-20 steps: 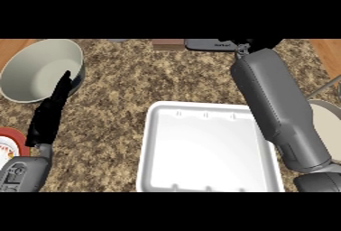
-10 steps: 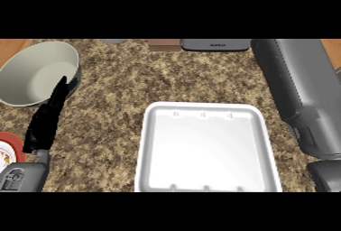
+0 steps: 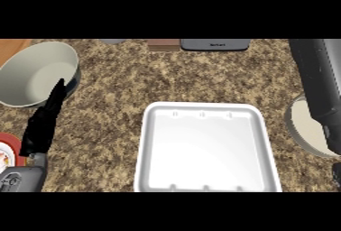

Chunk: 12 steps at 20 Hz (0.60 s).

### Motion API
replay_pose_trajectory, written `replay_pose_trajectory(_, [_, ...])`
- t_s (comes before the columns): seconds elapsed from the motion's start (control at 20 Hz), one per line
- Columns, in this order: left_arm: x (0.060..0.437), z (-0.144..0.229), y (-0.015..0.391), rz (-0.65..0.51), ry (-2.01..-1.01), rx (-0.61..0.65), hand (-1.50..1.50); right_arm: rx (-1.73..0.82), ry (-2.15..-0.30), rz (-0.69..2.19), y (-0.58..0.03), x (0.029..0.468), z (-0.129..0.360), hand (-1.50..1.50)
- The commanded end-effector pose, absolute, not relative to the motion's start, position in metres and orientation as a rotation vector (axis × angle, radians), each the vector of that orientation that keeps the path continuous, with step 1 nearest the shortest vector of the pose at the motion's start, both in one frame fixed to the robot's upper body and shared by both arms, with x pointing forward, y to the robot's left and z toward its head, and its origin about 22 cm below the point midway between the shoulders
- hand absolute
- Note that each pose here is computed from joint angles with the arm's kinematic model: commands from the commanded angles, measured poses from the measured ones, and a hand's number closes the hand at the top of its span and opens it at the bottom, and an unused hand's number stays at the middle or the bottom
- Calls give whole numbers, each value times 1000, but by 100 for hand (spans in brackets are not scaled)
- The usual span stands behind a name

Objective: Pick the cupcake from the tray and place it in the tiered basket

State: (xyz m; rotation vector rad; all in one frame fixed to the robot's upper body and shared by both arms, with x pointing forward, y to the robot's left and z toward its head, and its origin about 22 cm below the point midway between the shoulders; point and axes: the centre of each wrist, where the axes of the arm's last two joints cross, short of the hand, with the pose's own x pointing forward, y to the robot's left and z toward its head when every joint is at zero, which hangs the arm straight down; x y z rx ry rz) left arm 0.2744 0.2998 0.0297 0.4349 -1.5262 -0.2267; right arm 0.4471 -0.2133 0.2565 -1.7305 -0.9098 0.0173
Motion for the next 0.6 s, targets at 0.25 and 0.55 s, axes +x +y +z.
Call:
replay_pose_trajectory(0.25, [286, 40, 297, -210, -1537, 429, 0, -1914, -473, 117, -293, 441, 244, 150])
replay_pose_trajectory(0.55, [271, 32, 294, -219, -1518, 437, 0, -1862, -490, 172, -317, 412, 243, 150])
